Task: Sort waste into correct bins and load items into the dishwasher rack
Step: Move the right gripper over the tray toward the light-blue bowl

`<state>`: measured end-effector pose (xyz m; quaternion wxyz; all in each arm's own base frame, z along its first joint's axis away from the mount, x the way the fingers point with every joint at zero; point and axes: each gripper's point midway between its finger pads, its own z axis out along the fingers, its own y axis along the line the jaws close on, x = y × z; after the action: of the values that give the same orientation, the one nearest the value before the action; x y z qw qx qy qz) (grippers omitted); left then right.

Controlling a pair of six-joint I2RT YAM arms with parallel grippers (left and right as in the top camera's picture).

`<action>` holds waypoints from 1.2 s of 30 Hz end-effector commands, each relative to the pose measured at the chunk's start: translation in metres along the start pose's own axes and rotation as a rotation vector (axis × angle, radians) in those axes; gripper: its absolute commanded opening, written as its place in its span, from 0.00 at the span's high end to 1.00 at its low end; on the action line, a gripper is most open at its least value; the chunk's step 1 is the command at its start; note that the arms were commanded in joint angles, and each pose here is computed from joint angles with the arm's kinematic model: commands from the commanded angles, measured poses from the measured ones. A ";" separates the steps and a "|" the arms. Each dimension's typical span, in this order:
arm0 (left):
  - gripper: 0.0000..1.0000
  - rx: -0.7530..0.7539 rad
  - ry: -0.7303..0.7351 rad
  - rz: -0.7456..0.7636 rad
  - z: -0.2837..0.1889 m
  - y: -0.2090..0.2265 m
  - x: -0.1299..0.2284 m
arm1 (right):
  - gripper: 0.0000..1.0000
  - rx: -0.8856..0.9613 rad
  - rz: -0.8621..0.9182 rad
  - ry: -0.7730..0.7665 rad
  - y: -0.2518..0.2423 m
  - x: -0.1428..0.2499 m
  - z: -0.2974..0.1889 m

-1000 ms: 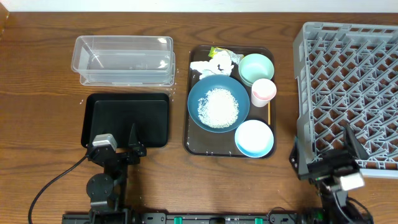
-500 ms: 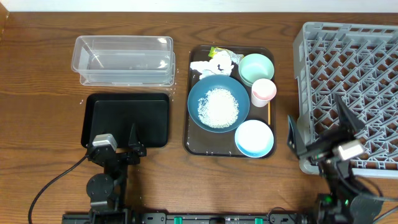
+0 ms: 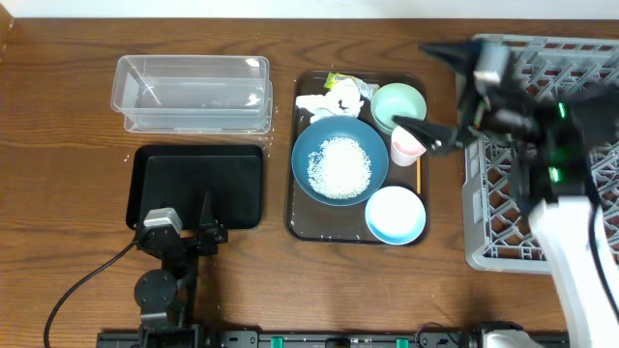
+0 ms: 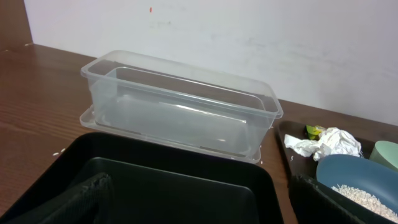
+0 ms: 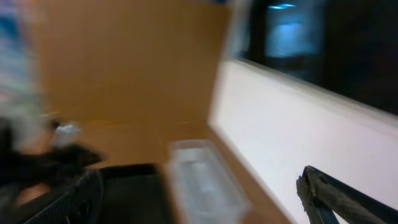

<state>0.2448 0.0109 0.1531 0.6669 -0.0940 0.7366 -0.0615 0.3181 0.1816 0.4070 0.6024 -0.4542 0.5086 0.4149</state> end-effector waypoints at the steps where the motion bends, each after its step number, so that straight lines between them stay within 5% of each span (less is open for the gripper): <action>1: 0.08 0.003 0.047 0.016 0.001 0.001 0.015 | 0.01 -0.327 0.093 0.040 0.029 0.010 0.012; 10: 0.08 0.003 0.047 0.016 0.001 0.001 0.015 | 0.01 -0.309 0.685 0.136 0.002 0.056 0.033; 19: 0.08 0.003 0.047 0.016 0.001 0.001 0.015 | 0.01 -0.060 0.822 0.068 -0.031 0.058 0.058; 24: 0.08 0.003 0.047 0.016 0.001 0.001 0.015 | 0.01 0.264 0.948 0.150 -0.058 0.115 0.069; 29: 0.08 0.003 0.047 0.016 0.001 0.001 0.015 | 0.01 0.767 0.820 0.477 -0.070 0.183 0.049; 36: 0.08 0.003 0.047 0.016 0.001 0.001 0.015 | 0.01 1.154 0.517 0.784 -0.054 0.167 0.015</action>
<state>0.2448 0.0108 0.1533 0.6670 -0.0938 0.7365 -0.0616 0.3799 0.2280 0.2178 0.3181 -0.0648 0.9311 0.1661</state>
